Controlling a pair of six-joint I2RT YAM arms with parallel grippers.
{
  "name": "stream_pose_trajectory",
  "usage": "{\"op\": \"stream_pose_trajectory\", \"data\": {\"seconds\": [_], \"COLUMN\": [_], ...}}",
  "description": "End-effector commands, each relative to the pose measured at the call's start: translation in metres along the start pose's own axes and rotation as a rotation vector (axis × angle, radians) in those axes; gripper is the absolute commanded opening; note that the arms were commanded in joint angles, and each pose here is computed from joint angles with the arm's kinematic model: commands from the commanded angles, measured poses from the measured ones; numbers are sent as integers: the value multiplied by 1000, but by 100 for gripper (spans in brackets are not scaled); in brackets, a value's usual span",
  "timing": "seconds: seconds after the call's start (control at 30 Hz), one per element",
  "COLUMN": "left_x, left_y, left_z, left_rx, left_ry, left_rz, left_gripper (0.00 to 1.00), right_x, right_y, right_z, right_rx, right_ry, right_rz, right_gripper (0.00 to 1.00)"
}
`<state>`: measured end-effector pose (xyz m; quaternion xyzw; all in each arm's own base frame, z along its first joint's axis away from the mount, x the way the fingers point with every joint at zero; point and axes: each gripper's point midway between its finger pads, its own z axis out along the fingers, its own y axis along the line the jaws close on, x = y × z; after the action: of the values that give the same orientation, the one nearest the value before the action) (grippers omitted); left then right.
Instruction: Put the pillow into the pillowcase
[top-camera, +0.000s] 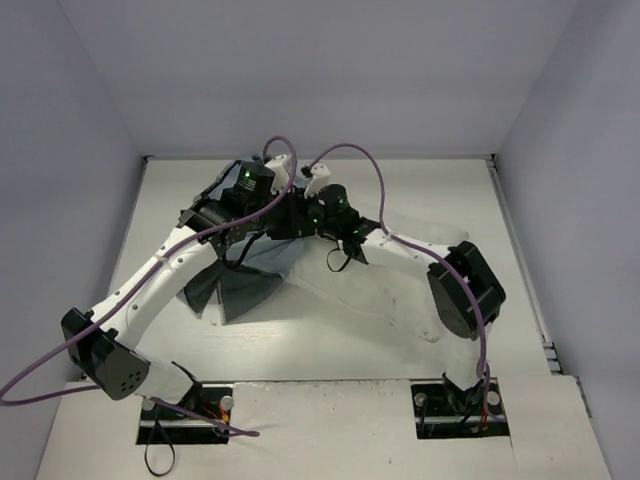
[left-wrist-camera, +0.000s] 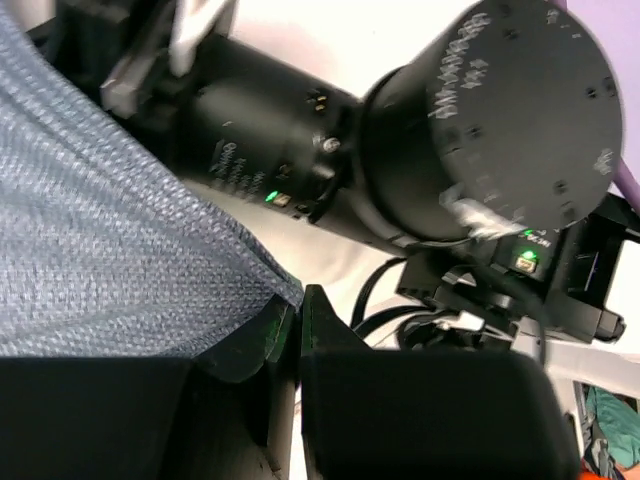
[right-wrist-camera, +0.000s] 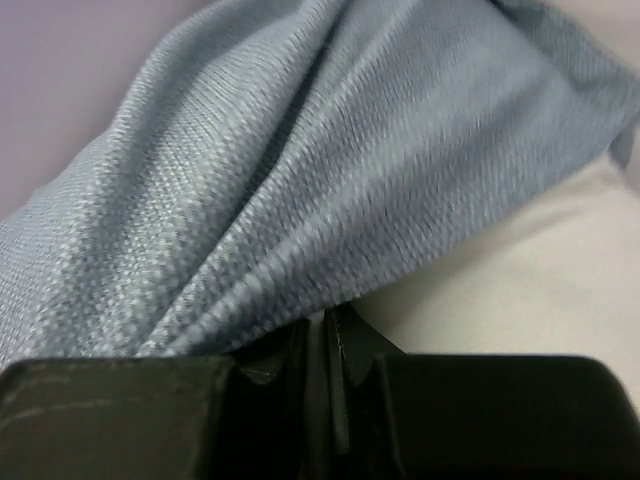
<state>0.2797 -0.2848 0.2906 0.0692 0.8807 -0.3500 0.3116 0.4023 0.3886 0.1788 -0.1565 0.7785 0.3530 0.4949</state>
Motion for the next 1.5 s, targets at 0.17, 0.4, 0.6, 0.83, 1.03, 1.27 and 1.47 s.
{"op": "stream_pose_trajectory", "data": {"seconds": [0.17,0.4,0.6,0.83,1.03,1.27,1.47], "left_x": [20,-30,-70,-102,-112,-106,-87], "left_y": [59,95,100,112,130,159,183], "left_z": [-12,-57,-44,10,42,52,60], "left_rx": [-93,-365,-452,-500,-553,-667,-735], "left_ry": [-31,-197,-205,-110,-37,43,124], "left_rz": [-97,51,150,246,322,379,398], "left_gripper": [4,68,70,71,71,71,71], "right_x": [14,-62,-102,-75,-8,40,47], "right_y": [10,-20,-56,-125,-119,-100,-94], "right_z": [-15,-69,-96,-78,-48,-41,-40], "right_rx": [-104,-38,58,56,-19,-26,-21], "right_ry": [22,-27,-73,35,181,262,262], "right_rz": [-132,-243,-263,-141,-103,-119,-121], "right_gripper": [9,69,75,81,83,77,68]}}
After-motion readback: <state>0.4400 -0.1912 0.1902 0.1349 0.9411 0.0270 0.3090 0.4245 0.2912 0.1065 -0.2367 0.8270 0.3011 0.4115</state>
